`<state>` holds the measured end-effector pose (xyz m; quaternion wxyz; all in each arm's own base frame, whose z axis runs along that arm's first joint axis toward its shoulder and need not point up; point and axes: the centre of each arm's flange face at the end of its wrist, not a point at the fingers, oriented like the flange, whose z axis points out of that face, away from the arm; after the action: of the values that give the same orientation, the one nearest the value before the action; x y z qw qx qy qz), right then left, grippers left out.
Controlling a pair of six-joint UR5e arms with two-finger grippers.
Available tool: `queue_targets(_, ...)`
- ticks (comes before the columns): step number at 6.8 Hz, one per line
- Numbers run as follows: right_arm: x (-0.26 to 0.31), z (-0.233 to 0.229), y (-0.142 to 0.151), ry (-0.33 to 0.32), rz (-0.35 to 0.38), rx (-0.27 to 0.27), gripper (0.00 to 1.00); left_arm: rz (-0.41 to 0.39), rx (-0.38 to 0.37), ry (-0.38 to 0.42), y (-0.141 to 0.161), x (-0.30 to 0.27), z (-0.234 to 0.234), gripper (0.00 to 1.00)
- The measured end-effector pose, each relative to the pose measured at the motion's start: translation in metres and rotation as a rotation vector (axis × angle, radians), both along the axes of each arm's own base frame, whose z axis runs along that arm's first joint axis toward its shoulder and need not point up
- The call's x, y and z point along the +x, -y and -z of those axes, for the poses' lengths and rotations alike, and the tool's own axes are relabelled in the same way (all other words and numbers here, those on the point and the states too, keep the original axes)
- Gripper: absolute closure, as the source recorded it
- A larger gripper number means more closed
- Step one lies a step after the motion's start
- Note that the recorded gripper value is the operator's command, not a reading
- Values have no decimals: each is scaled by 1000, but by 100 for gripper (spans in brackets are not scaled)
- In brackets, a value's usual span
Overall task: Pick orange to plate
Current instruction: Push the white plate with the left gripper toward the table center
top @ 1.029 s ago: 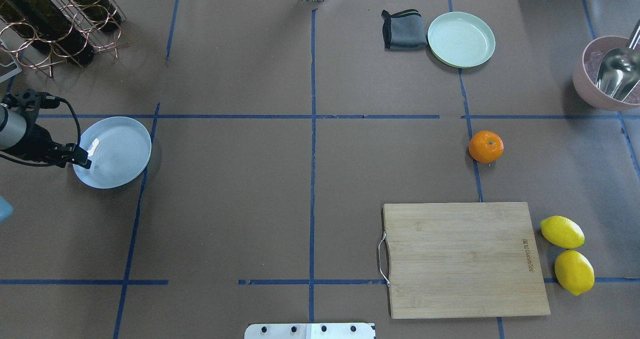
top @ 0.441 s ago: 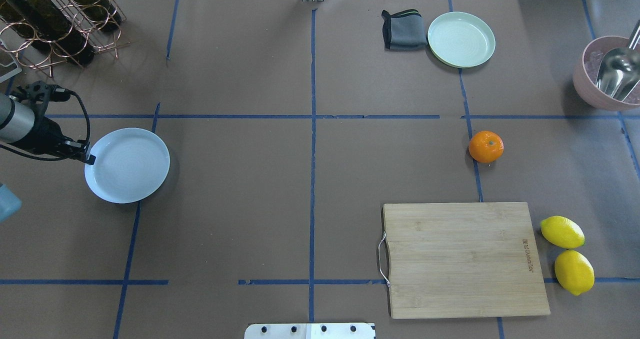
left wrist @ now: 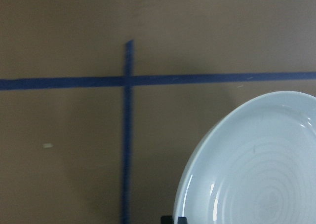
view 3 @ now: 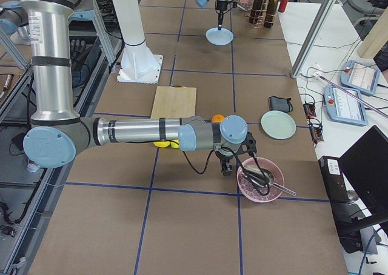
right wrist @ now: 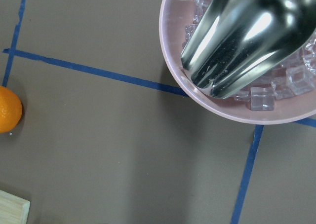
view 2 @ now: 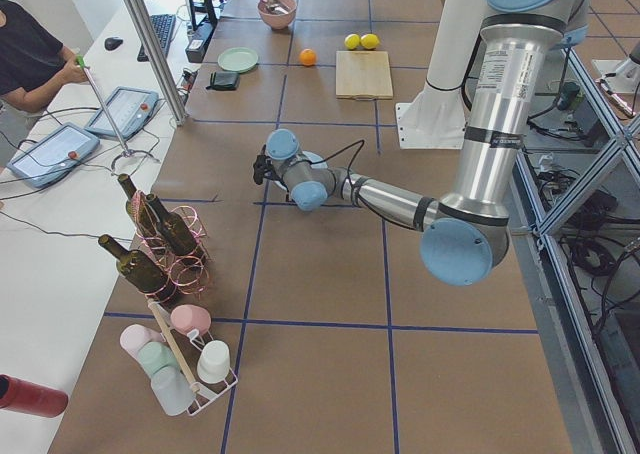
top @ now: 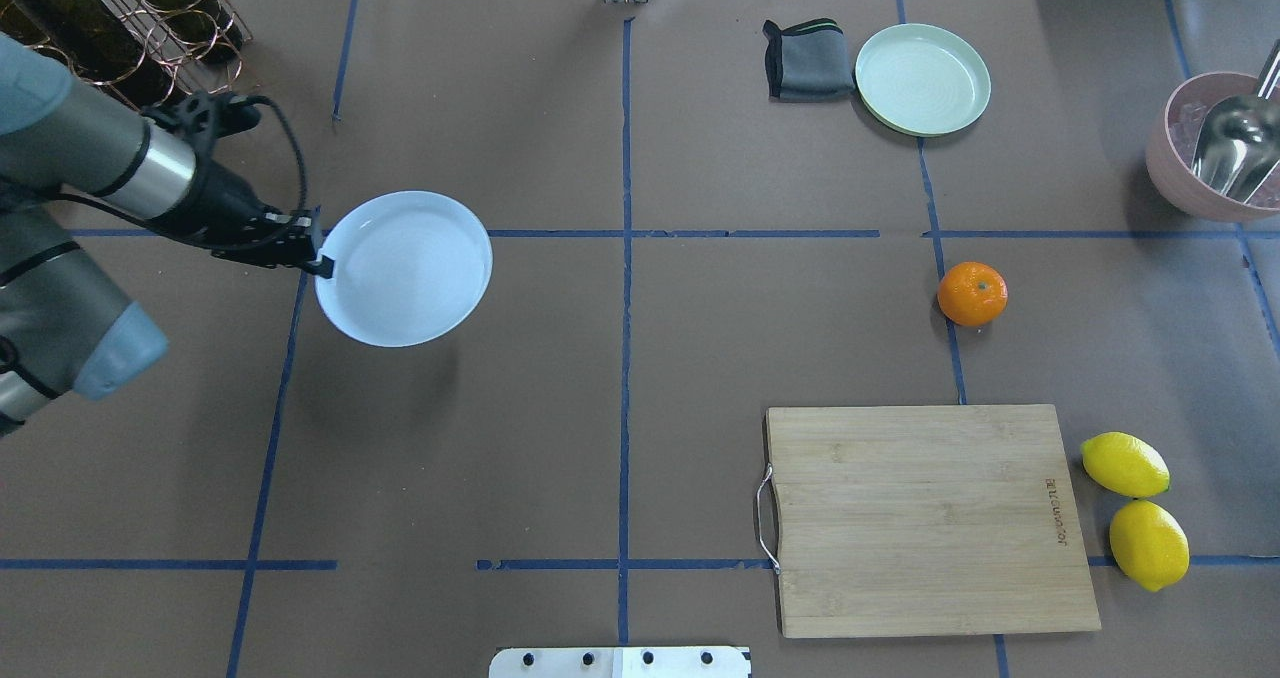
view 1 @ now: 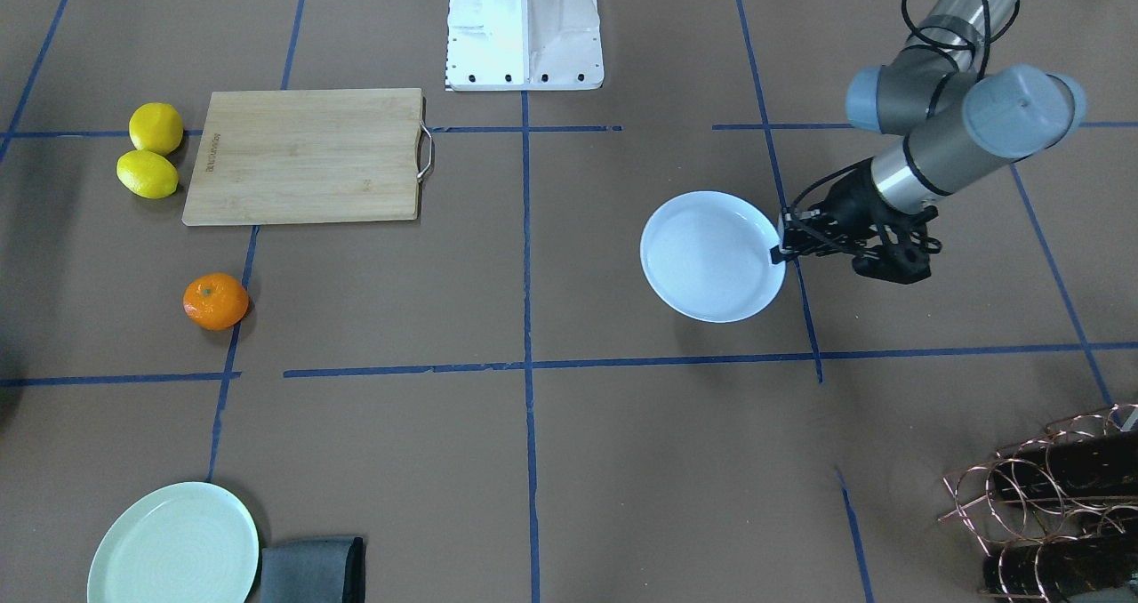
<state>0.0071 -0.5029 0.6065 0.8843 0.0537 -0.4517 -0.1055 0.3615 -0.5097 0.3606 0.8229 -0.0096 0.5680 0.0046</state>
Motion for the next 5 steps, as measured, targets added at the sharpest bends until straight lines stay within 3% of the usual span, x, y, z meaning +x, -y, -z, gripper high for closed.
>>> queue_targets(2,-6,2,1,8,11,14,0,27,-35,-13,-30,112,71,100)
queue_targets(4,-9,3,1,9,17,16,0,72,-41,23,-50,182,85,100)
queue_targets(5,-10,3,1,10,18,17,0,79,-41,35,-55,193,83,59)
